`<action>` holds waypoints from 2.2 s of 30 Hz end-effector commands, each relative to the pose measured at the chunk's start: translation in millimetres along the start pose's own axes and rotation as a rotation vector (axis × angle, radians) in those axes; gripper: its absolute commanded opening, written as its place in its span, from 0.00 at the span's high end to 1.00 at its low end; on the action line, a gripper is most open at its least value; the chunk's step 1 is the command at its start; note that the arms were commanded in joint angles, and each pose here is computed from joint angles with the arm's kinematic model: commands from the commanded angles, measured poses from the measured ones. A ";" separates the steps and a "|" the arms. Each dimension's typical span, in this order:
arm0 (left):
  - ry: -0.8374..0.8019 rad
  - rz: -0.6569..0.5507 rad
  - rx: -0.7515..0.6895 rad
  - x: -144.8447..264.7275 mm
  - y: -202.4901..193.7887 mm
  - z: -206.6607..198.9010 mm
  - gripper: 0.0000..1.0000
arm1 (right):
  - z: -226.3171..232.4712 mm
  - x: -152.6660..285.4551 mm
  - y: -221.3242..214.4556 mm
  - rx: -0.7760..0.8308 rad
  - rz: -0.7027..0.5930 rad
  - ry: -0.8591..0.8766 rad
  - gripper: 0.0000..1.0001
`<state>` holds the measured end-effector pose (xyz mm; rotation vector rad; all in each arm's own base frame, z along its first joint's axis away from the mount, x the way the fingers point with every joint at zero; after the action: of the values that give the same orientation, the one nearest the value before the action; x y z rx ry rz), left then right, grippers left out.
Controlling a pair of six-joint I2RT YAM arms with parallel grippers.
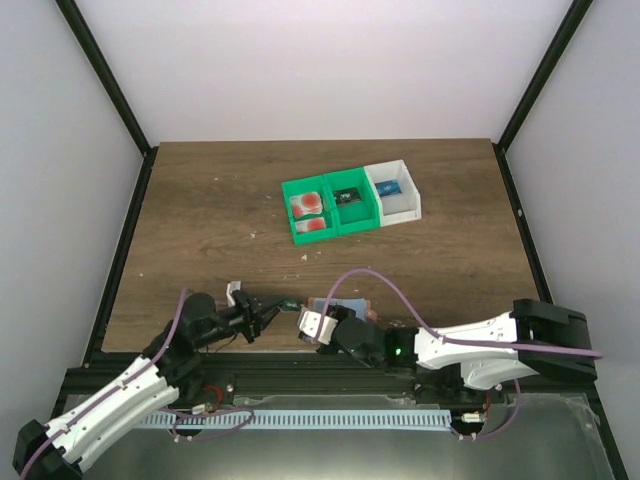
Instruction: Take the credit cards out of the card holder
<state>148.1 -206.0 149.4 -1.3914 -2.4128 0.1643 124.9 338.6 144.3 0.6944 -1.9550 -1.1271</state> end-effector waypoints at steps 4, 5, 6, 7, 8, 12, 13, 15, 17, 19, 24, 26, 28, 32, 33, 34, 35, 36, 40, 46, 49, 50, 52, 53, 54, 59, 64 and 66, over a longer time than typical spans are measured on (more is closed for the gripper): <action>-0.025 -0.028 0.026 0.9 6.6 3.9 1.00 | -1.3 -0.8 15.7 -0.034 -0.033 -0.020 0.99; -0.039 -0.027 0.015 0.7 6.5 2.0 1.00 | -2.4 -0.6 14.2 -0.048 -0.022 -0.024 0.97; -0.064 -0.026 -0.010 0.6 6.4 -1.9 1.00 | -4.2 0.7 13.9 -0.069 -0.014 -0.030 0.92; -0.094 -0.028 -0.048 0.8 6.5 -7.0 1.00 | -5.2 2.7 13.9 -0.099 -0.006 -0.030 0.88; -0.119 -0.032 -0.088 1.1 6.5 -11.6 1.00 | -6.4 5.3 14.7 -0.130 -0.001 -0.027 0.84; -0.183 -0.090 -0.359 6.0 7.3 -38.8 1.00 | -13.8 23.8 24.2 -0.372 0.024 -0.005 0.59; -0.190 -0.105 -0.427 7.5 6.9 -45.4 1.00 | -14.9 30.4 23.7 -0.420 0.060 0.006 0.56; -0.232 -0.127 -0.567 11.5 3.8 -59.9 1.00 | -21.8 43.0 28.1 -0.512 0.091 0.002 0.54; -0.285 -0.133 -0.689 15.4 -1.9 -70.9 1.00 | -29.2 55.9 35.0 -0.606 0.085 0.001 0.53; -0.354 -0.124 -0.815 19.6 -10.9 -78.9 1.00 | -36.2 70.0 47.3 -0.724 0.052 0.018 0.53; -0.475 -0.065 -1.019 27.8 -32.5 -80.3 1.00 | -34.4 91.8 69.0 -0.979 -0.026 0.155 0.52; -0.507 -0.028 -1.072 30.5 -41.1 -77.5 1.00 | -36.0 92.7 67.5 -1.056 -0.013 0.160 0.52; -0.529 0.004 -1.112 32.5 -48.1 -75.3 1.00 | -37.5 90.6 63.5 -1.106 0.019 0.162 0.52; -0.536 0.072 -1.189 33.4 -59.8 -71.7 1.00 | -41.1 90.8 76.7 -1.098 0.004 0.216 0.52; -0.515 0.087 -1.217 32.0 -61.4 -71.7 1.00 | -42.7 92.4 80.2 -1.065 0.000 0.216 0.51; -0.482 0.112 -1.243 29.1 -62.7 -68.5 1.00 | -43.7 94.5 83.8 -1.027 0.001 0.218 0.49; -0.470 0.131 -1.271 29.1 -65.4 -69.4 1.00 | -45.4 96.4 85.8 -0.975 0.014 0.213 0.48; -0.456 0.161 -1.287 28.2 -68.4 -68.0 1.00 | -47.9 99.0 88.9 -0.930 0.030 0.201 0.48; -0.440 0.315 -1.335 27.0 -85.1 -63.5 1.00 | -53.4 114.5 96.7 -0.786 0.110 0.198 0.46; -0.459 0.454 -1.336 20.9 -97.0 -59.5 1.00 | -56.1 128.4 120.1 -0.681 0.116 0.248 0.44; -0.498 0.506 -1.323 22.2 -103.8 -61.0 1.00 | -48.6 124.2 119.4 -0.648 0.154 0.280 0.44; -0.506 0.519 -1.322 22.6 -105.2 -61.1 1.00 | -46.9 119.8 115.7 -0.638 0.168 0.278 0.44; -0.527 0.537 -1.316 23.7 -107.7 -60.3 1.00 | -41.1 110.0 107.9 -0.621 0.207 0.298 0.45; -0.542 0.548 -1.308 25.1 -109.4 -60.7 1.00 | -38.0 105.3 106.0 -0.617 0.228 0.318 0.45; -0.559 0.559 -1.304 26.5 -111.3 -60.8 1.00 | -34.7 101.5 105.8 -0.617 0.244 0.344 0.46; -0.575 0.578 -1.312 27.4 -112.9 -57.6 1.00 | -18.2 85.5 102.8 -0.605 0.307 0.472 0.49; -0.576 0.583 -1.315 28.0 -113.2 -55.5 1.00 | -16.6 79.9 97.1 -0.626 0.325 0.568 0.67; -0.577 0.585 -1.317 28.2 -113.3 -54.8 1.00 | -17.1 81.9 98.0 -0.637 0.312 0.601 0.74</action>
<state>70.8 -246.8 226.8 -2.7948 -2.4038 -1.1986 90.6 313.3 246.7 0.2187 -1.1513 -1.1288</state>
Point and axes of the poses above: each gripper's point midway between its finger pads, its own x axis back along the fingers, its own z axis along the line the jaws close on, y = z × x, the point moved 1 cm from there along x, back along the fingers, and after that the axes turned 10 degrees about -x, right-handed, at the moved point
